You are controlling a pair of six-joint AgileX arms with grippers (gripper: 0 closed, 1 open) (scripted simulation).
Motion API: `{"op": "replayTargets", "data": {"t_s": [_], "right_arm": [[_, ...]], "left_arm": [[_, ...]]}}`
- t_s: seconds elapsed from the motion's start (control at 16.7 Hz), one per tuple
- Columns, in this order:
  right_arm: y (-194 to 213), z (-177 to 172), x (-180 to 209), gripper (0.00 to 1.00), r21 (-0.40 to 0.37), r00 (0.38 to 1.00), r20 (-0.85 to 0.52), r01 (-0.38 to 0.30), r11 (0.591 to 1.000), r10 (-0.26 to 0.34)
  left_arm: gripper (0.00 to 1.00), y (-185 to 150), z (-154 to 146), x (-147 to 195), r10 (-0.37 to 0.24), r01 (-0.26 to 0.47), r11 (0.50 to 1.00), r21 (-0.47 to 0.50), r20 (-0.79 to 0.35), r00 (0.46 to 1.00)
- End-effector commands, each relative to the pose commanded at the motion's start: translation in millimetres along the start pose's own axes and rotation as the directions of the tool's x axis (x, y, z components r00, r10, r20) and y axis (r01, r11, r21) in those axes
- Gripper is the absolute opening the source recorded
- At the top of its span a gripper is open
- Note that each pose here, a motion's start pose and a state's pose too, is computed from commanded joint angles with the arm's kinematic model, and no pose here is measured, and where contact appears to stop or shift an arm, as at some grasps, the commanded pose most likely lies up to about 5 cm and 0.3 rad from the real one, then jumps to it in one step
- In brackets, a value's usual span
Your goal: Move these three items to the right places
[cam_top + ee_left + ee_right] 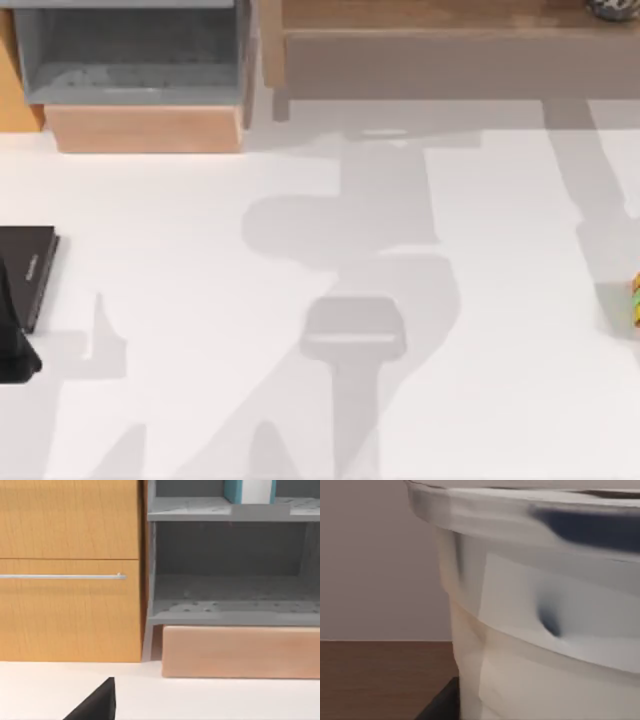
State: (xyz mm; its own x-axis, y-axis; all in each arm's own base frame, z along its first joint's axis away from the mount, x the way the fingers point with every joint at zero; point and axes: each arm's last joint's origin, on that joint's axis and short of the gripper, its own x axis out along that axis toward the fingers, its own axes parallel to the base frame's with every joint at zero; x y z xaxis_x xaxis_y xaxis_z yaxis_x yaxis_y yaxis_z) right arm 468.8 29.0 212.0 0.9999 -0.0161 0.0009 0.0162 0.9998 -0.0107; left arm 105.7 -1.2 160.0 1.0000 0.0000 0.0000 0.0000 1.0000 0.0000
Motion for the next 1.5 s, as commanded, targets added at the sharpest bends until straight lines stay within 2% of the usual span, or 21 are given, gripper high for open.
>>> {"op": "replayTargets", "data": {"t_s": [0.36,0.78,1.14,1.32,1.5], "right_arm": [[2,6,-10,0.00,0.002,1.000,0.010,-0.003,1.000,0.003],[1,10,-76,0.00,0.001,1.000,-0.002,-0.002,1.000,0.002],[-2,10,-79,0.00,0.003,1.000,0.000,0.002,1.000,-0.002],[-26,13,-83,0.00,0.001,0.999,0.050,0.005,1.000,-0.005],[-71,0,-90,0.00,-0.012,0.996,0.090,0.017,1.000,-0.016]], "left_arm": [[1.00,0,0,0,0.000,0.000,1.000,0.000,0.000,1.000],[1.00,0,0,0,0.000,0.000,1.000,0.000,0.000,1.000],[1.00,0,0,0,0.000,0.000,1.000,0.000,0.000,1.000],[1.00,0,0,0,0.000,0.000,1.000,0.000,0.000,1.000],[1.00,0,0,0,0.000,0.000,1.000,0.000,0.000,1.000]]}}
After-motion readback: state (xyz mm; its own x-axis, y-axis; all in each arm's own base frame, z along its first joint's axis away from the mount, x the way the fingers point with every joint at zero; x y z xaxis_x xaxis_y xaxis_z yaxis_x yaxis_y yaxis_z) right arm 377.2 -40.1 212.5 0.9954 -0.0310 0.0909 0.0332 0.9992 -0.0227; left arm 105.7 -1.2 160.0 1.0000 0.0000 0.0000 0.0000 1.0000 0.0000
